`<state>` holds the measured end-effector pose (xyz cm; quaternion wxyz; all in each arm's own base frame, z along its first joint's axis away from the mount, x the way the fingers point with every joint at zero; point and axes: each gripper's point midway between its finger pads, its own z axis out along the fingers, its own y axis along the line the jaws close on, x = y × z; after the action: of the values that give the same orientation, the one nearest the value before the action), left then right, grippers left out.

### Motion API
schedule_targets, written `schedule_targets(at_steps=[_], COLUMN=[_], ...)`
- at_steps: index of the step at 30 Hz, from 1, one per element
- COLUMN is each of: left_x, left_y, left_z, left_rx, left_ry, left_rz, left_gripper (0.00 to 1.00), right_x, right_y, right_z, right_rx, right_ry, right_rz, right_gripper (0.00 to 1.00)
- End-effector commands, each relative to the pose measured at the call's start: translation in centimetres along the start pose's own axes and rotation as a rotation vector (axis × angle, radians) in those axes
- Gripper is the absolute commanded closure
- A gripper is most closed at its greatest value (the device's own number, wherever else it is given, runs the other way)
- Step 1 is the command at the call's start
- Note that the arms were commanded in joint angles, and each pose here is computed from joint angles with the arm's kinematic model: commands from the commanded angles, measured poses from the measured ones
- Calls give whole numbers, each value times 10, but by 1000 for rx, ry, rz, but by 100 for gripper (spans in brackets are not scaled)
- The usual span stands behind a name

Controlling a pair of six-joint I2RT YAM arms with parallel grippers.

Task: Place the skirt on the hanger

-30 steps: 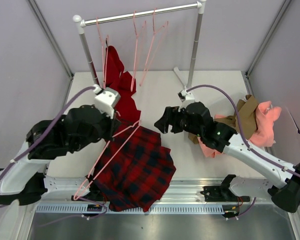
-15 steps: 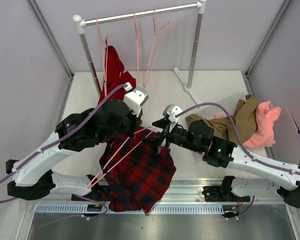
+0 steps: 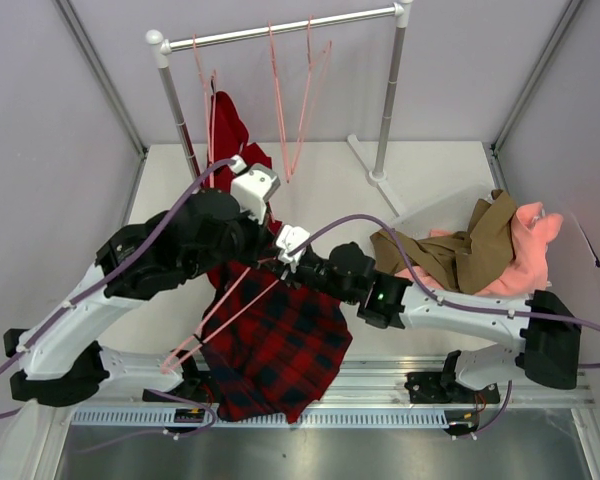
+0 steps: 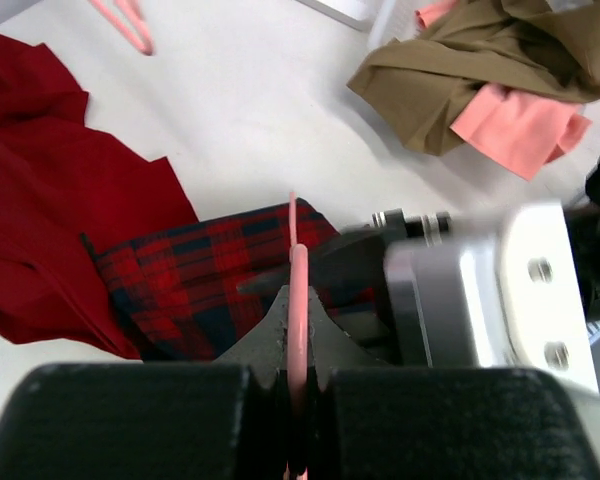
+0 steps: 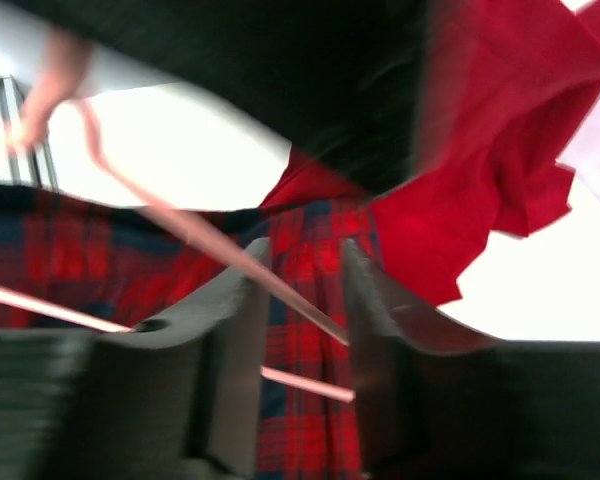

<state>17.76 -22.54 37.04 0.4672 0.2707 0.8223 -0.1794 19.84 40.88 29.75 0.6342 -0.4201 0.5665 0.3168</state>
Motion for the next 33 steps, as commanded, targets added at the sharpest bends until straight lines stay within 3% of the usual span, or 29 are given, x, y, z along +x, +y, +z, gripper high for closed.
schedule_targets(at_steps=[1,2,3,5,7,10,11,13,14,17,20,25,33], left_x=[-17,-16,-14,-11,-8,-5,-4,-3,-3,-2,6,30,37], left_y=[-1,-1,0,0,2,10,12,22,26,41,50,55,29], left_z=[-21,-22,-23,-22,-23,-31,-35,-47,-52,-73,-87,-74,-46], left_rx=[45,47,44,45,42,22,16,-14,-25,-63,-76,-117,-5], left_ry=[-89,-90,-89,-89,-93,-107,-111,-121,-125,-141,-126,-11,83], left_rz=[-69,-72,-72,-73,-76,-87,-91,-105,-113,-132,-117,-10,108], left_gripper=[100,100,100,98,93,76,61,44,27,7,3,5,21], right_x=[-53,-56,-59,-59,-57,-55,-52,-53,-54,-52,-51,-54,-68], right_y=[-18,-20,-21,-21,-23,-25,-25,-27,-27,-29,-26,-21,-16], right_z=[10,12,13,15,16,17,16,16,16,17,17,15,3], right_rx=[97,107,109,109,126,137,137,150,150,156,133,94,53], right_ry=[-184,-195,-199,-195,-191,-186,-182,-184,-184,-176,-173,-176,-201], right_rz=[11,22,36,47,58,62,60,58,54,29,5,-28,-36], right_gripper=[71,76,88,100,100,100,100,100,100,100,100,100,100])
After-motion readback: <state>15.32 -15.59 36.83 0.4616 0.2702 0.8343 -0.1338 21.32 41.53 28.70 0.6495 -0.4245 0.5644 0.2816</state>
